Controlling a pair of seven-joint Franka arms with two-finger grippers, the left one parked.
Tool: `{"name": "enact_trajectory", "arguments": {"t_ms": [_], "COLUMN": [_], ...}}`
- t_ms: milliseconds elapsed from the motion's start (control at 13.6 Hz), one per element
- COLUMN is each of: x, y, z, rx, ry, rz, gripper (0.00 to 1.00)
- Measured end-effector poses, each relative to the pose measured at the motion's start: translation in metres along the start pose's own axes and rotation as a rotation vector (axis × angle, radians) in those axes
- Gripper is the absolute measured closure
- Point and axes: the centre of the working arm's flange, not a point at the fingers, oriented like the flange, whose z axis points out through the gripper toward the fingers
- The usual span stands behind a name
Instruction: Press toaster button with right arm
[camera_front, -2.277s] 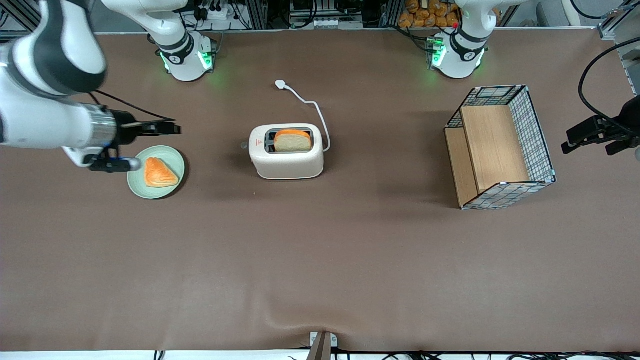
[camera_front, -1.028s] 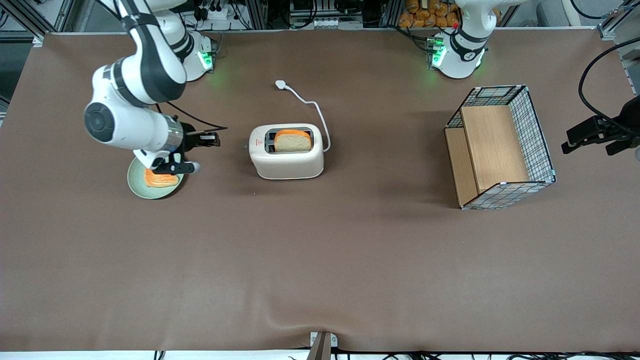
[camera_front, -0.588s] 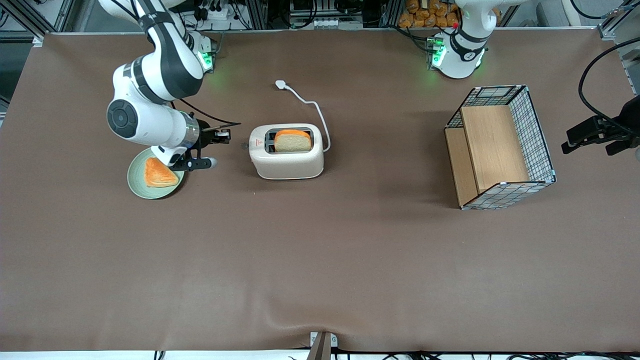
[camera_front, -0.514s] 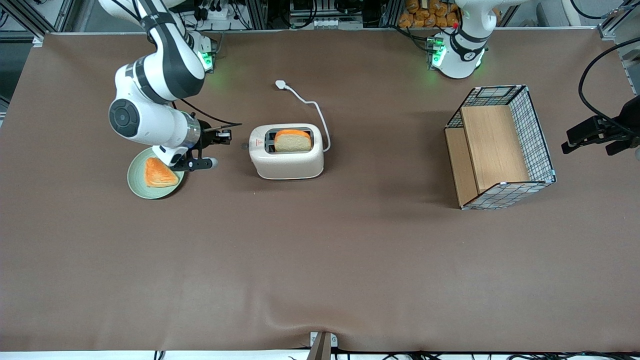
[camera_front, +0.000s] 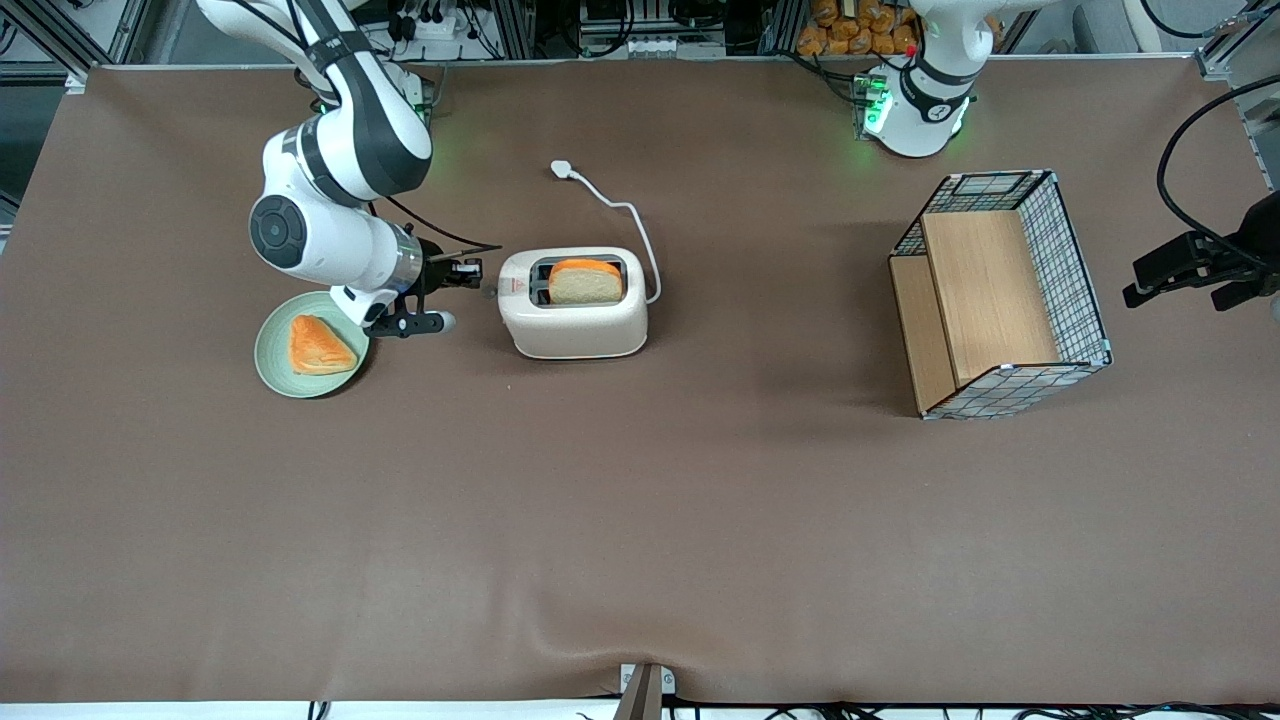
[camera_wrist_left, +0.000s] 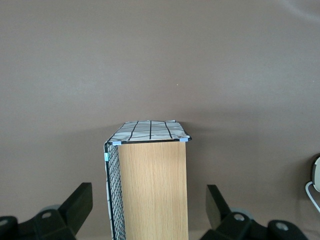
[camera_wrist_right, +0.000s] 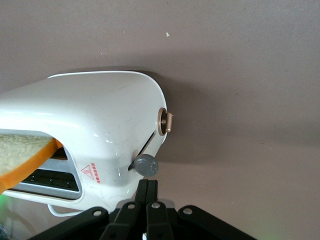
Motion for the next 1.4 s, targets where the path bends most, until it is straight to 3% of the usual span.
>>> {"name": "enact_trajectory", "arguments": {"t_ms": [367, 881, 1249, 1395], "x": [0.003, 0.012, 0.022, 0.026], "y": [0.001, 0.013, 0.042, 0.049], "z": [0.01, 0.026, 0.042, 0.051], "rx": [0.06, 0.086, 0.186, 0.205], "ry": [-0.021, -0.027, -0.061, -0.074], "rz": [0.048, 0.093, 0.122, 0.136], "gripper": [0.99, 0.99, 0.99, 0.99]}}
